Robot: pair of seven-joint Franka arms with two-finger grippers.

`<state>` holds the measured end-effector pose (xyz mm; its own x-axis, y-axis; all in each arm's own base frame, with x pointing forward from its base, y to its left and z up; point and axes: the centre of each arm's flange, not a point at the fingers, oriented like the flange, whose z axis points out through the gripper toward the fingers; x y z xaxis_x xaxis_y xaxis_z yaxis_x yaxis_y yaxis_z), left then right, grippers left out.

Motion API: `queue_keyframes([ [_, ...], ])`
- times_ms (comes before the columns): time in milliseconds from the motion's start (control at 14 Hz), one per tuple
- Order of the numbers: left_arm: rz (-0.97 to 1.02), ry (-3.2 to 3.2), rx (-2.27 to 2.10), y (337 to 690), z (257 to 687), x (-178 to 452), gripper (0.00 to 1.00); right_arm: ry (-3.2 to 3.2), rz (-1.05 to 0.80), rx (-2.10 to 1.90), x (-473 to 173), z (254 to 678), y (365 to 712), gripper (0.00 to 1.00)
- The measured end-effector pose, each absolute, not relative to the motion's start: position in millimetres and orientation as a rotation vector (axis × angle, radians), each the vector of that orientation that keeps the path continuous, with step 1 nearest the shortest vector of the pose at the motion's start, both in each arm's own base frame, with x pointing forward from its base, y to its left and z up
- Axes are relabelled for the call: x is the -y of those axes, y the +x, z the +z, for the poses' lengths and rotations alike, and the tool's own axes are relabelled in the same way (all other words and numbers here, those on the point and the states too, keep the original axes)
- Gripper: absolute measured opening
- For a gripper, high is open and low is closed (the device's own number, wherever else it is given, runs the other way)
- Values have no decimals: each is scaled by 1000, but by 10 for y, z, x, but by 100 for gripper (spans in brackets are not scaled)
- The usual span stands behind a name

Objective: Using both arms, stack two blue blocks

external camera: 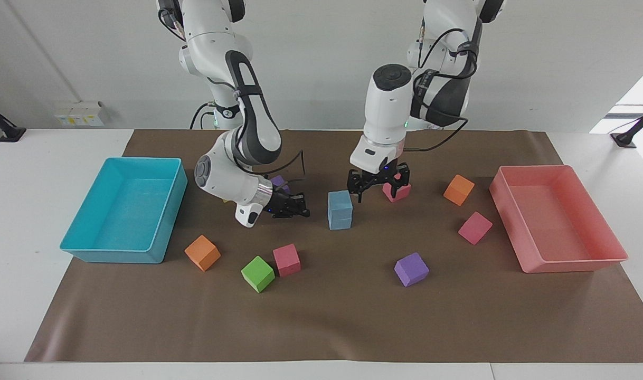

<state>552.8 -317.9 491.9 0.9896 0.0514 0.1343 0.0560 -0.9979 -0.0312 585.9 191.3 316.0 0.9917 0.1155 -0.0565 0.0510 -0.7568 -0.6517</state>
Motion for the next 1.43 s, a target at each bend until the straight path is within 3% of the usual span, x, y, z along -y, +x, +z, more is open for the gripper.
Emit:
queue_keyframes([
  [71, -195, -3089, 56, 5573, 5027, 2964, 100, -2451, 107, 144, -1793, 3305, 5876, 7],
  [643, -107, -3021, -17, 5638, 5679, 1585, 100, -2702, 42, 219, -1020, 4325, 5939, 95],
  [714, -97, -3017, 12, 5599, 5763, 1483, 100, -2728, 16, 219, -902, 4412, 5971, 100],
  [1071, -50, -3057, 79, 5438, 6164, 897, 100, -2954, -85, 240, -602, 4835, 6061, 100],
  [1429, -12, -3082, 37, 5424, 6183, 666, 100, -3129, -165, 125, -420, 5416, 5876, 100],
])
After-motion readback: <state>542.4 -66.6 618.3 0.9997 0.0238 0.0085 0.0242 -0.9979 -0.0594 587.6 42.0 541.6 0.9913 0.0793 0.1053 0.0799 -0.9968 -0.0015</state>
